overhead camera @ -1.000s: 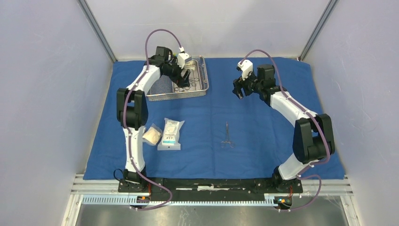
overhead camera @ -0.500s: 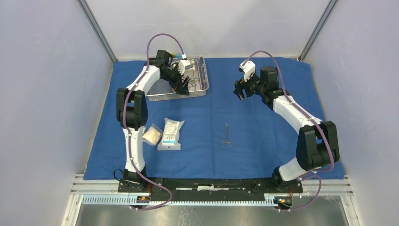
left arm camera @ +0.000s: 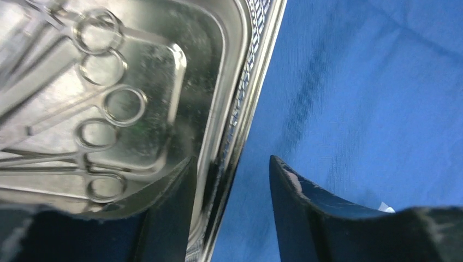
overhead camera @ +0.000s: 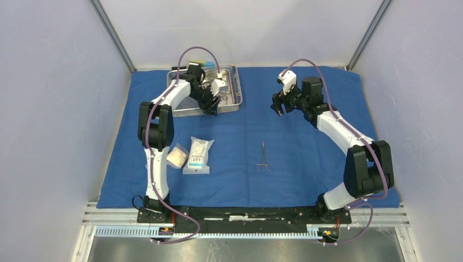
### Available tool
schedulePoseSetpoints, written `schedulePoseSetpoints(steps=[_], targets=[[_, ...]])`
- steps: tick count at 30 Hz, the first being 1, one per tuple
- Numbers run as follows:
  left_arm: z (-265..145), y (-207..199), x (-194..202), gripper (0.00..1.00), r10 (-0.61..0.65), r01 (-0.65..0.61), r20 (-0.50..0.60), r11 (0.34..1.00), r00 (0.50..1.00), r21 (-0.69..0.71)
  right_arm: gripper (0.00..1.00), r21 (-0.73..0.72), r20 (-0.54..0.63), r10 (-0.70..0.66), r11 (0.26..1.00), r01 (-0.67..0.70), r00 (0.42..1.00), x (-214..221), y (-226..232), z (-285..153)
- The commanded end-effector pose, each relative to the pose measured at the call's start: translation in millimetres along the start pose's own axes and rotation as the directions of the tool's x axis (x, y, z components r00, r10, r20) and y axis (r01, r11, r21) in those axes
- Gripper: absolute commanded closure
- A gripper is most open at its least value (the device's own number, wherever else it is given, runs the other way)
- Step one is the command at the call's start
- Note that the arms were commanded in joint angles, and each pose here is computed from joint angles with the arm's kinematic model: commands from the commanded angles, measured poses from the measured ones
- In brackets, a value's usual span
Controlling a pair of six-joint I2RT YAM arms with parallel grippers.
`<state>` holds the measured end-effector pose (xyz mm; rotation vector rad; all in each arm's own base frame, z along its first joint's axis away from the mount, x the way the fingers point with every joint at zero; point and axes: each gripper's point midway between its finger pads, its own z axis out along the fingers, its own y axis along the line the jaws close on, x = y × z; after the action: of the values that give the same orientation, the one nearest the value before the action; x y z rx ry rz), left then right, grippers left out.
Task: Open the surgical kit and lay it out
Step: Move the container from the surgical kit.
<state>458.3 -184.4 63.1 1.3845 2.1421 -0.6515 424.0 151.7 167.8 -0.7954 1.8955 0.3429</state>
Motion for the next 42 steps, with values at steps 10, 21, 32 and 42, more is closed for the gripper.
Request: schedulePoseSetpoints(steps=[10,21,32,42], targets=[[-27.1,-41.1,14.7,0.67,0.091,-0.091,-0.068,0.996,0.994,-0.001,0.20,0.004,0.062,-0.009,1.000,0.009,0.998,-17.5,0.2,-9.2],[-38.6,-34.2,29.3,0.70,0.177,-0.188,-0.168,0.980,0.970,-0.057,0.20,-0.003,0.081,-0.014,1.000,0.014,0.997,-21.7,-0.1,-6.6],[-57.3,-23.2,42.8,0.79,0.253,-0.274,-0.254,0.960,0.934,-0.052,0.20,0.006,0.075,-0.017,1.000,0.017,0.997,-19.5,-1.3,-6.6],[-67.5,-29.5,48.0,0.81,0.414,-0.417,-0.271,0.908,0.869,0.050,0.19,0.022,0.075,-0.026,0.999,0.025,0.997,-19.2,-3.1,-9.4]])
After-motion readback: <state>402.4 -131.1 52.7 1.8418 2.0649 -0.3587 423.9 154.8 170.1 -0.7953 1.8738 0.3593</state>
